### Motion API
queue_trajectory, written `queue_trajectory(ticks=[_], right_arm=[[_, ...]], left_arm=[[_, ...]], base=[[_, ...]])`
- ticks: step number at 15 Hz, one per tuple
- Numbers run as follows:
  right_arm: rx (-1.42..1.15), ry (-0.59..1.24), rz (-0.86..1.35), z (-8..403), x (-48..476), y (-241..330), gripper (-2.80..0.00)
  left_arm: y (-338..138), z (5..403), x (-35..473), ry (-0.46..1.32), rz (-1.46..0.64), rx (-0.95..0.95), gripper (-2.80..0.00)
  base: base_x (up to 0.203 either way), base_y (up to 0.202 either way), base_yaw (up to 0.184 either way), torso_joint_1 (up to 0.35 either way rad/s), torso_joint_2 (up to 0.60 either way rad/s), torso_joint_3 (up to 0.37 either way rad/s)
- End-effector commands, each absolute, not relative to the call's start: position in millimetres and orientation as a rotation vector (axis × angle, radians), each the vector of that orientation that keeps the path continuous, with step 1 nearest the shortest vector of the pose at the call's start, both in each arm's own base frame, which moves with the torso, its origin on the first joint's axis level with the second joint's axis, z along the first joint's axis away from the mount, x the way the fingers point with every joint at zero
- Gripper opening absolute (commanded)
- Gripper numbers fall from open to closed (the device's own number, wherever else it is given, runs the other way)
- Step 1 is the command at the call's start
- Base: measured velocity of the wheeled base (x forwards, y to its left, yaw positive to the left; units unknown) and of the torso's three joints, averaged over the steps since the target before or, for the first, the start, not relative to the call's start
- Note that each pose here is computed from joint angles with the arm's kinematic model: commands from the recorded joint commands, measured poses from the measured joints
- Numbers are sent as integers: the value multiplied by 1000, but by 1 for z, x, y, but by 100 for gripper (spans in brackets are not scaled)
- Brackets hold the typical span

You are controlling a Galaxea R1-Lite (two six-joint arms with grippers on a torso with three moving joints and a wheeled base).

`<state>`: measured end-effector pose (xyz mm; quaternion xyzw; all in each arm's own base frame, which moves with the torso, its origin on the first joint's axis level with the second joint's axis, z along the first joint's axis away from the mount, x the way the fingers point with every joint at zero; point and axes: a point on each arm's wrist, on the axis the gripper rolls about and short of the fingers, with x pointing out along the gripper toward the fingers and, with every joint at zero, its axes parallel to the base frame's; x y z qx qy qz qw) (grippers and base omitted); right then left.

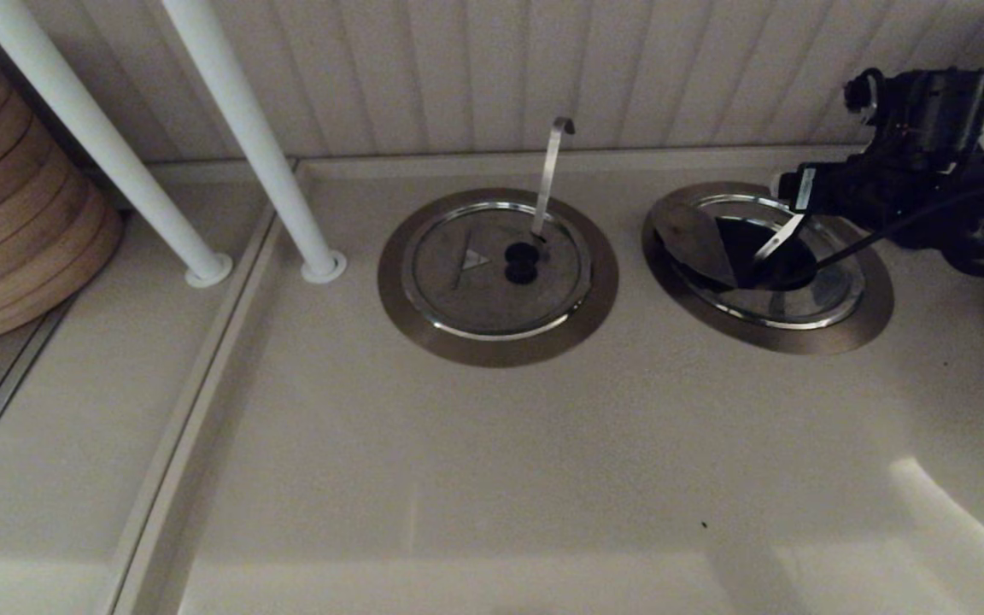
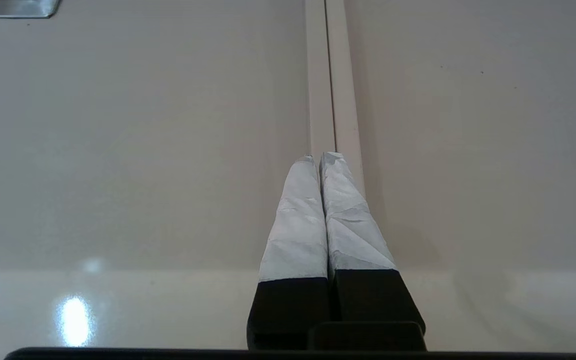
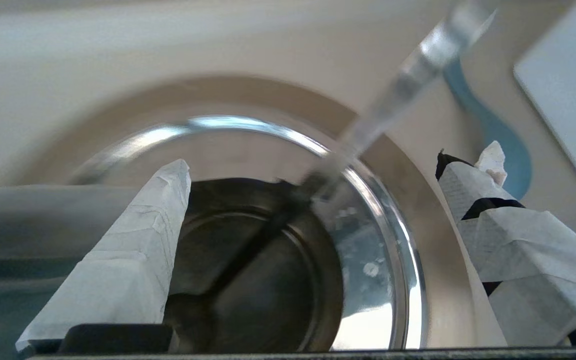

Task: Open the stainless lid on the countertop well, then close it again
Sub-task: Stir with a spoon, then close the lid

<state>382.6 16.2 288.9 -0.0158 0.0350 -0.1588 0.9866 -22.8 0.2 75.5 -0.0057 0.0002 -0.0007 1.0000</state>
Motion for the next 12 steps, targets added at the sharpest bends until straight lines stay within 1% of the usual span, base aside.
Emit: queue_trajectory(ticks=[1, 3, 4, 7, 9, 11, 12], right_arm=[[-18, -1, -251, 320, 340, 31, 0], [-37, -11, -176, 327, 314, 46, 0], [-82, 12, -149, 322, 304, 51, 0], [-336, 117, 0, 288, 270, 64, 0], [-426, 144, 135, 271, 252, 87, 0], [-489, 188, 203, 253, 252, 100, 0], [-496, 190, 226, 250, 250, 106, 0]], left_arm=[[0, 76, -23, 2, -2, -12, -280], [0, 76, -23, 2, -1, -12, -280], [0, 76, -23, 2, 0, -12, -280], [0, 76, -23, 2, 0, -12, -280], [0, 76, -23, 2, 0, -12, -280], [0, 76, -23, 2, 0, -12, -280], [0, 76, -23, 2, 1, -12, -280]], base=[[0, 0, 0, 0, 0, 0], [0, 0, 0, 0, 0, 0], [0, 0, 0, 0, 0, 0], [0, 0, 0, 0, 0, 0], [0, 0, 0, 0, 0, 0], [0, 0, 0, 0, 0, 0], [0, 0, 0, 0, 0, 0]])
